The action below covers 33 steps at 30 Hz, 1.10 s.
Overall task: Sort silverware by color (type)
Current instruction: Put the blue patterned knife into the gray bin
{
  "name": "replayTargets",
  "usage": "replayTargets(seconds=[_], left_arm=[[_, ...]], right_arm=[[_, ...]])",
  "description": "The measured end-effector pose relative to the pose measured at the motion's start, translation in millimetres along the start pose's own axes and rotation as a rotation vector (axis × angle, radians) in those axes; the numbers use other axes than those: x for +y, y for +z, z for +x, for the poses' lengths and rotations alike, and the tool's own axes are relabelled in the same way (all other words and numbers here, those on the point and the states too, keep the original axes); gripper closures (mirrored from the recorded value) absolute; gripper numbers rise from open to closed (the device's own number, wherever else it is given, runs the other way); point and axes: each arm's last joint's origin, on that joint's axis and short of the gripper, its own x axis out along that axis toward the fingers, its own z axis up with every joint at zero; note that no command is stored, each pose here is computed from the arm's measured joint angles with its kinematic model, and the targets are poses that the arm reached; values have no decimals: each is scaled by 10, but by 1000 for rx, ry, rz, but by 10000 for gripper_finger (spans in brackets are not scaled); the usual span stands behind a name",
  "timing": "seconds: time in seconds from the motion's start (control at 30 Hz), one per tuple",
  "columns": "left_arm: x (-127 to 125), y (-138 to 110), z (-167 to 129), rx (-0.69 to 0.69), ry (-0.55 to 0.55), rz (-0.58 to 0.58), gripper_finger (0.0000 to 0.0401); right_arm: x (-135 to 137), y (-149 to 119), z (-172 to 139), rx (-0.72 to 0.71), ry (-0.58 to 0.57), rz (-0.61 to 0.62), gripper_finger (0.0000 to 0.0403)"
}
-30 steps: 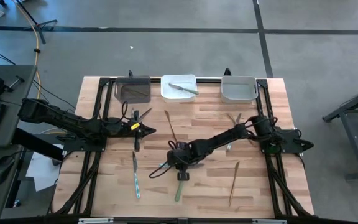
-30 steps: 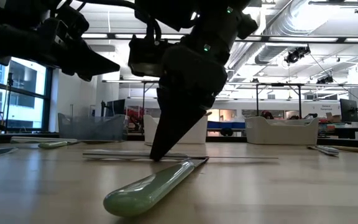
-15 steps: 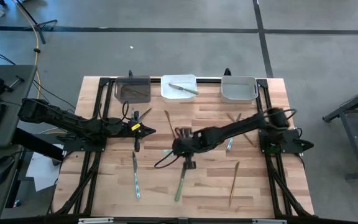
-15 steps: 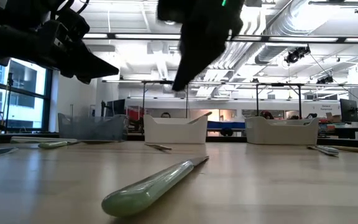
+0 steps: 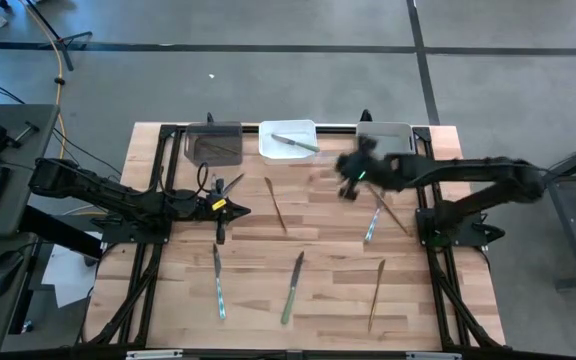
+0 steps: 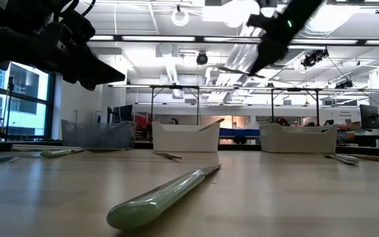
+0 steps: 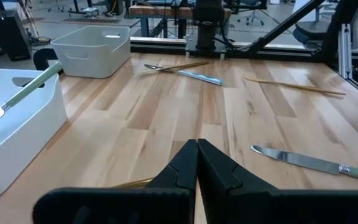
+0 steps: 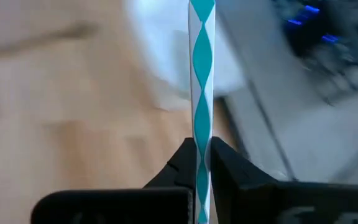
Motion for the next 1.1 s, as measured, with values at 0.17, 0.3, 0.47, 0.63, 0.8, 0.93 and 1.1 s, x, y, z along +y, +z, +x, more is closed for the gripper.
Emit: replayTargets(seconds=[0.17,0.3,0.47,0.63,0.8,0.93,1.1], left_arm=[[2,0,0,0,5,-6,401],[8,0,0,-1,26,-6,401],[8,0,0,-1,27,-5,401],[8,0,0,-1,27,12,401],[8,0,0,-1,27,20,401],[8,0,0,-1,27,21,401],[8,0,0,-1,27,29,401]], right_arm=[[-588,-502,245,-36,-148,23,400],[-856,-831,481,-113,-108,67,400],[-1068,-1077,653,-88,-125,108,400],[-1142,-1227,790,-12,-122,133,400],[-1210,-1387,929,64,-124,163,400],[-1223,-1455,990,96,-113,166,400],[-1218,-1435,992,73,-99,151,400]])
